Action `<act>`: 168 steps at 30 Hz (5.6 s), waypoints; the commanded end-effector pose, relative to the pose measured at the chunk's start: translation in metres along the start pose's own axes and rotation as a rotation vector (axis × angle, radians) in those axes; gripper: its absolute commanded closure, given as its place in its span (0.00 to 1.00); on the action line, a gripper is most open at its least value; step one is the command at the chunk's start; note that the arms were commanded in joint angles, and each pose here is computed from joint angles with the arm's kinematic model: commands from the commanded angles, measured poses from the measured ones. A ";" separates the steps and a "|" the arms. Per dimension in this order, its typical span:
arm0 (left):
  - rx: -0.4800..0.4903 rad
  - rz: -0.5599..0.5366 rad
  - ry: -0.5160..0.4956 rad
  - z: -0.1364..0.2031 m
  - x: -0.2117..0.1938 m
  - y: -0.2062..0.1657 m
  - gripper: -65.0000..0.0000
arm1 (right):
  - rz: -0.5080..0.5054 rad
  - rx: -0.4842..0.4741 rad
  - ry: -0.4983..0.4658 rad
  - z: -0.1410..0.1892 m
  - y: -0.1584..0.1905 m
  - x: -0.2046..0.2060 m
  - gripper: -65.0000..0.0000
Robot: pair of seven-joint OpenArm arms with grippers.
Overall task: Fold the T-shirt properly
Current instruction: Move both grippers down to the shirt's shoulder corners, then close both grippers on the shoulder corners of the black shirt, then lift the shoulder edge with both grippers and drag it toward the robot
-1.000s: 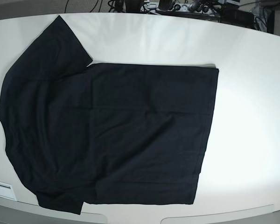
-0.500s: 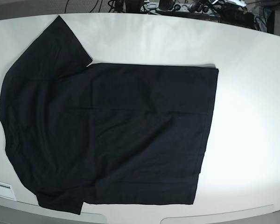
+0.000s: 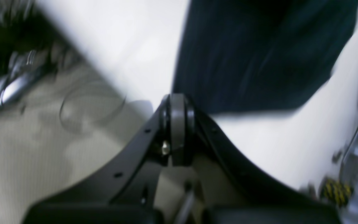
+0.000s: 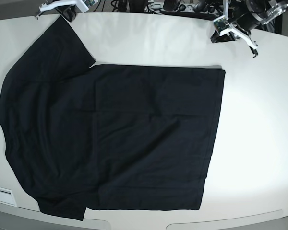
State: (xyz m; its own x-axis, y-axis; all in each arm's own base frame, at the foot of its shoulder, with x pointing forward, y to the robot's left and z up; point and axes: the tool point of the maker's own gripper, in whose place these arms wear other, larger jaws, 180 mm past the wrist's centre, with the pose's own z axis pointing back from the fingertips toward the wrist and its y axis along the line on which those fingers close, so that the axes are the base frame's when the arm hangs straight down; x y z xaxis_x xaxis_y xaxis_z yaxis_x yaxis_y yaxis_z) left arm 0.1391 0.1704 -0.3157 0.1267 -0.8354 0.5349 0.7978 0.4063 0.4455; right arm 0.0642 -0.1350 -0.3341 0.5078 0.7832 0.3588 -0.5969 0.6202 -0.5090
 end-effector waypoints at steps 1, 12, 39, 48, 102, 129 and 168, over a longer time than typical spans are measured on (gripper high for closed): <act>-0.008 -0.021 -0.042 -0.001 0.007 0.004 1.00 | -0.004 -0.019 -0.026 -0.001 -0.007 0.007 1.00; -0.111 -0.181 -0.073 -0.025 -0.025 0.047 0.46 | -0.025 -0.135 -0.145 -0.018 -0.043 0.041 1.00; -0.164 -0.502 -0.026 -0.089 -0.049 0.037 1.00 | -0.095 -0.210 -0.035 -0.028 -0.090 0.003 0.97; -0.162 -0.503 -0.012 -0.089 -0.051 0.038 1.00 | -0.238 -0.188 -0.038 -0.040 -0.125 -0.023 0.44; -0.086 -0.493 -0.011 -0.091 -0.037 0.045 1.00 | -0.253 -0.076 0.013 -0.107 -0.153 -0.071 0.35; -0.083 -0.497 0.005 -0.090 -0.039 0.047 1.00 | -0.272 0.020 0.056 -0.093 -0.146 -0.054 1.00; 0.245 -0.823 -0.016 0.017 0.035 0.021 1.00 | 0.064 -0.188 0.243 0.012 -0.122 -0.097 1.00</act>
State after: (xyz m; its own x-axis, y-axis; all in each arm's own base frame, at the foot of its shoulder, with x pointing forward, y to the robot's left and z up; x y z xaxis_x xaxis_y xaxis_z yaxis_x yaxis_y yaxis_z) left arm 0.1468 0.1576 -0.2831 -0.4390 -0.8984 -0.0142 0.5059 -0.2602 0.8224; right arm 0.0731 -0.2848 -0.3063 0.6409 0.7565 0.1303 -0.5312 0.5597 -0.6361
